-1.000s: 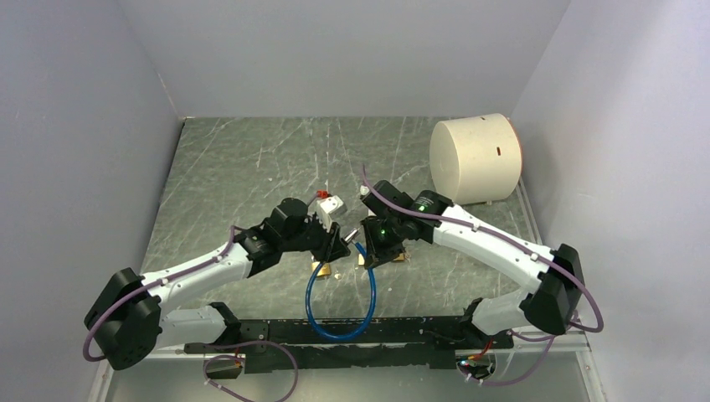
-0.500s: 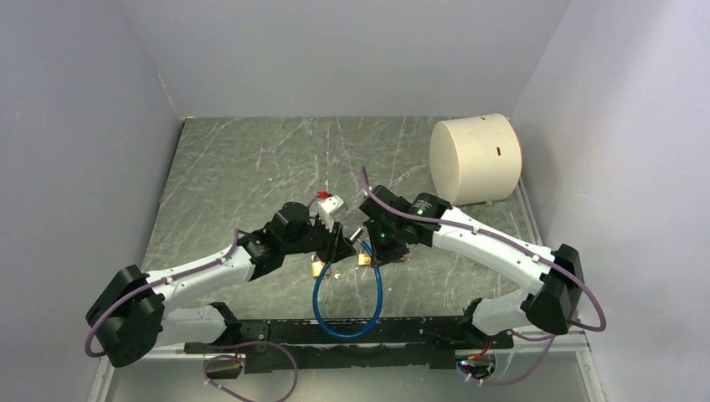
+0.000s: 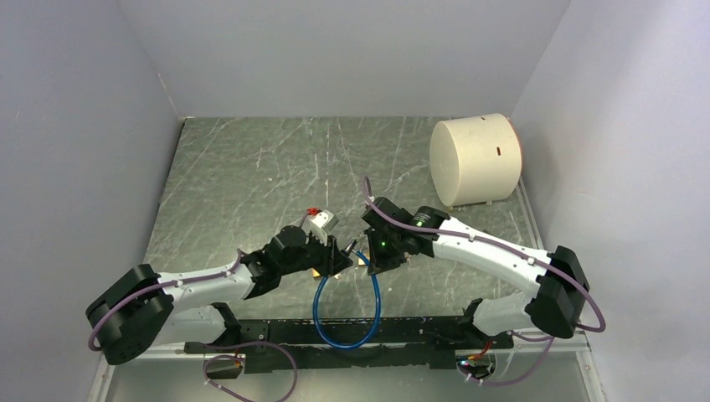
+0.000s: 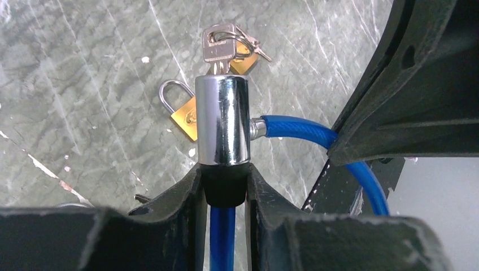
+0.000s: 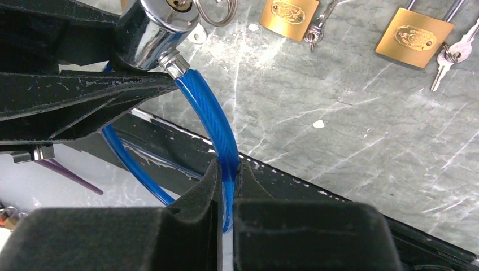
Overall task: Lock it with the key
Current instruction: Lock the lock.
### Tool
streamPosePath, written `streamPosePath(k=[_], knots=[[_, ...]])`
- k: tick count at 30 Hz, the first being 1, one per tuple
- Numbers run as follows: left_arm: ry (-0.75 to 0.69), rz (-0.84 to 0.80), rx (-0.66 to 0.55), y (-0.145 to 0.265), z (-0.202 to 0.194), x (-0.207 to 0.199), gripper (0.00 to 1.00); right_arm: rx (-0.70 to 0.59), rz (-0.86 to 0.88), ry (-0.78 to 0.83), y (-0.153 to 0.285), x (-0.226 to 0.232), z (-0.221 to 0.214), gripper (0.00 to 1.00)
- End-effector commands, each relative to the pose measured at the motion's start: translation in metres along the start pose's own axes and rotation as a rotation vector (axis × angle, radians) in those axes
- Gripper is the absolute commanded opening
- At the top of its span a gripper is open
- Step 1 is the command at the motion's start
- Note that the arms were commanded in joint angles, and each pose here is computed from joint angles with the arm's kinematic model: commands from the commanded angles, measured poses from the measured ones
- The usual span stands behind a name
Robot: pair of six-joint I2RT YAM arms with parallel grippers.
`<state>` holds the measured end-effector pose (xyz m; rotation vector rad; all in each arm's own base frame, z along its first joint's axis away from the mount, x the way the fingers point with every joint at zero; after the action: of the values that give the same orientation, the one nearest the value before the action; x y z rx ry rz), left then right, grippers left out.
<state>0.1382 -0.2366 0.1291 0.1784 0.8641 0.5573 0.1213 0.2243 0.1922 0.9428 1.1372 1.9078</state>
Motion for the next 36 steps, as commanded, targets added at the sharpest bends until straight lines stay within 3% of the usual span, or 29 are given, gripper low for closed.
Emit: streamPosePath(k=[1, 11, 18, 28, 36], knots=[[-0.009, -0.117, -0.012, 0.003, 0.003, -0.022, 0.02, -0.264, 0.078, -0.089, 0.008, 0.009, 0.036, 0.05], [-0.022, -0.104, 0.000, 0.001, -0.001, -0.018, 0.02, -0.239, 0.128, -0.092, 0.001, 0.009, 0.025, 0.21], [-0.043, -0.075, 0.008, 0.002, -0.003, -0.013, 0.02, -0.223, 0.130, -0.103, -0.002, 0.007, 0.019, 0.25], [-0.053, -0.063, 0.016, 0.002, -0.005, -0.010, 0.02, -0.273, 0.144, -0.126, 0.007, 0.005, 0.025, 0.39], [-0.069, -0.058, 0.019, 0.003, -0.004, -0.010, 0.02, -0.382, 0.210, -0.272, 0.017, -0.018, 0.035, 0.45]])
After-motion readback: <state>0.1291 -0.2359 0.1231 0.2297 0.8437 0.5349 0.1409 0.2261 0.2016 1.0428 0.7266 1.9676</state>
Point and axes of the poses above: each gripper's point midway between its finger pads, its own y axis back along the fingers, its own x axis along the line the jaws close on, z = x × y, the point moved 8 cm from there along y, back along the fingers, and after that the axes turned 14 degrees about y, right-handed, at the moved point
